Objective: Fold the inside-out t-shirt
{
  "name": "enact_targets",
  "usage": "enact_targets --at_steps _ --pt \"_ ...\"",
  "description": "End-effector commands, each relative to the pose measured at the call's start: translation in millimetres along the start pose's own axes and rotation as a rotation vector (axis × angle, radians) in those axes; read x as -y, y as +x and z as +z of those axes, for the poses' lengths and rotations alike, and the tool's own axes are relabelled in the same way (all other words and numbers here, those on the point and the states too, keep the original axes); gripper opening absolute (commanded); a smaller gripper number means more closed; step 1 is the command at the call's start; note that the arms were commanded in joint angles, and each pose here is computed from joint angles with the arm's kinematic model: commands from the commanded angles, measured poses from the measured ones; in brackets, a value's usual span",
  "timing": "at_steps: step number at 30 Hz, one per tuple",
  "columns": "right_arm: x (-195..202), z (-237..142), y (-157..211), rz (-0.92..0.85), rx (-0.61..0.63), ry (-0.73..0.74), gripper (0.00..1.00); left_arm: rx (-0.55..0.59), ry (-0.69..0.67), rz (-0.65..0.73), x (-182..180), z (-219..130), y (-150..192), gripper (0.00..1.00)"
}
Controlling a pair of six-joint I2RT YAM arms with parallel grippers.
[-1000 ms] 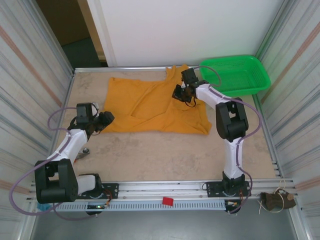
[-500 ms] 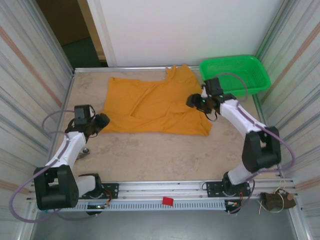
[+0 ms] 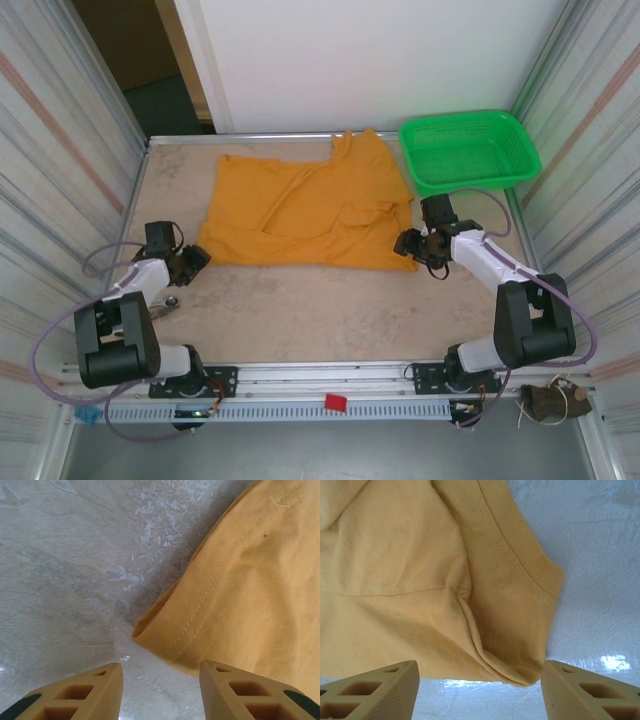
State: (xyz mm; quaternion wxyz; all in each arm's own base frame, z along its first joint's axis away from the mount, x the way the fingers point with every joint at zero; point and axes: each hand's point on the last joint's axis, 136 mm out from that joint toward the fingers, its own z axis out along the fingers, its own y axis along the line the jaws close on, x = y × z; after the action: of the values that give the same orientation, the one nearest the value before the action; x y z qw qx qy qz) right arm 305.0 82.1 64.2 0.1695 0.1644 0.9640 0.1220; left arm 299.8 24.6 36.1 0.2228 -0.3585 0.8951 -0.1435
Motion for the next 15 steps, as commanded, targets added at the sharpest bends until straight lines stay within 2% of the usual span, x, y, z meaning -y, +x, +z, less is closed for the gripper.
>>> enact_targets --at_steps 1,5,6,8,9,10,11,15 --pt "5 13 9 0.008 -0.026 0.0 0.59 0.034 0.057 0.024 16 0 -16 0.44" --pt "4 24 14 0.021 -0.045 -0.008 0.44 0.021 0.053 0.015 15 7 -17 0.42" --pt "5 27 14 0.024 -0.048 -0.005 0.34 0.022 0.05 0.012 15 8 -17 0.4" --pt "8 28 14 0.027 -0.055 0.004 0.06 0.024 0.053 0.015 16 10 -19 0.31" --pt "9 27 15 0.028 -0.052 0.005 0.0 0.027 0.058 0.021 18 10 -21 0.18" --pt "10 25 15 0.031 -0.047 0.007 0.0 0.031 0.061 0.025 18 9 -22 0.05" --pt "12 20 16 0.038 -0.039 0.01 0.0 0.035 0.06 0.025 19 7 -23 0.0" --pt "23 -1 24 0.086 -0.019 0.034 0.0 0.074 0.034 0.023 14 -11 -23 0.0"
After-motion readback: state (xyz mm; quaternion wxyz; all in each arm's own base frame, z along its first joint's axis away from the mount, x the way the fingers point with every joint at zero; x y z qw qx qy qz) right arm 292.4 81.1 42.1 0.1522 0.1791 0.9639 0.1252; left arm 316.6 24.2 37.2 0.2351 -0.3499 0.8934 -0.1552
